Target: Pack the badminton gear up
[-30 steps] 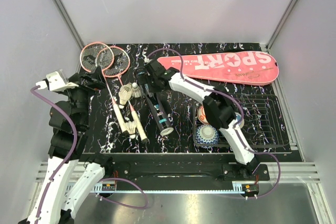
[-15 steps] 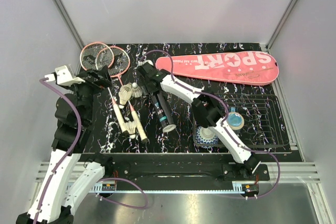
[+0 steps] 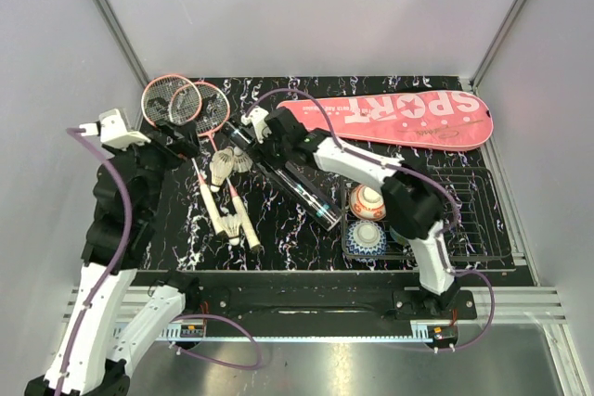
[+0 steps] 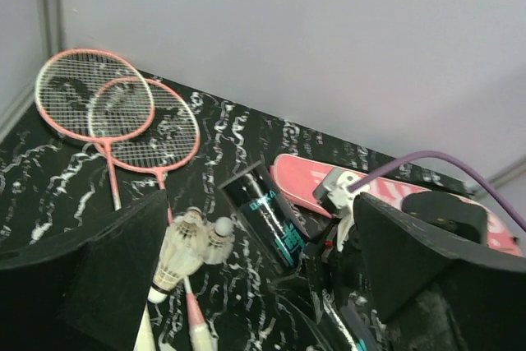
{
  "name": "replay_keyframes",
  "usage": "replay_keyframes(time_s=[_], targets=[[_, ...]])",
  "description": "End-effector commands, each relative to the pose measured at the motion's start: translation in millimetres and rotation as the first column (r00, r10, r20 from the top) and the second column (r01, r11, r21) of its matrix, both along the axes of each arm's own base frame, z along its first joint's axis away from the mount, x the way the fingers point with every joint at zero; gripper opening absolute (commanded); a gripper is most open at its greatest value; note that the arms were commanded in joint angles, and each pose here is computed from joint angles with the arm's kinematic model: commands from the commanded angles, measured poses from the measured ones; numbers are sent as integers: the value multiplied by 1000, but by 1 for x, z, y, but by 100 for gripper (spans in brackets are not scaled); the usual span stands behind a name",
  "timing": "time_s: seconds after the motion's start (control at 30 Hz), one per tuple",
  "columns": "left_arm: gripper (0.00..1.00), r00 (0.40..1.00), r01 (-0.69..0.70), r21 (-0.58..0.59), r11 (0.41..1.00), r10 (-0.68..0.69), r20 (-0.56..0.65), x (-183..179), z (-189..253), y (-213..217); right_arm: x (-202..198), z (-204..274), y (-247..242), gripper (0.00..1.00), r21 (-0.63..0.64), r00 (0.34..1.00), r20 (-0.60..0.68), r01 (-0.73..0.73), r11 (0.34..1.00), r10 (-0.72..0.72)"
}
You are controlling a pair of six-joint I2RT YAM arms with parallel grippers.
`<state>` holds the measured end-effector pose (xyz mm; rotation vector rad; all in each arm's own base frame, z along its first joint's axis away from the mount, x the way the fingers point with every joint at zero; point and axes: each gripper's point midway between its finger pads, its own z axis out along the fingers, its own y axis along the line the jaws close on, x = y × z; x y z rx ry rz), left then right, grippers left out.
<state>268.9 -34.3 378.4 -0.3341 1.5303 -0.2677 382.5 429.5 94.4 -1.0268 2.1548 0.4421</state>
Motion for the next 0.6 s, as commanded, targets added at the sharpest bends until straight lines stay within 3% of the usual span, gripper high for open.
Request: replay_keyframes(time_s=[0.0, 0.17, 0.23, 0.37, 0.47, 0.57], targets=[[99, 993, 111, -122, 986, -114, -21, -40, 17, -14, -22, 121, 32, 48, 263, 890, 382, -365, 893, 251], [99, 978, 185, -134, 973, -196, -70, -83, 7, -17, -66, 133, 33, 46, 217, 741, 479, -620, 754, 471], [99, 966, 195, -140, 971, -215, -143, -94, -7, -18, -77, 136, 30, 46, 224, 720, 491, -648, 728, 490], [99, 929, 258, -174, 950, -293, -226, -106, -18, -32, -111, 147, 26, 43, 245, 625, 533, -760, 603, 571], [98, 876, 356, -198, 913, -400, -269, -110, -22, -52, -129, 146, 19, 43, 268, 606, 525, -785, 559, 598], [89, 821, 430, -211, 878, -477, -313, -110, -25, -67, -141, 148, 14, 42, 280, 587, 518, -803, 526, 622]])
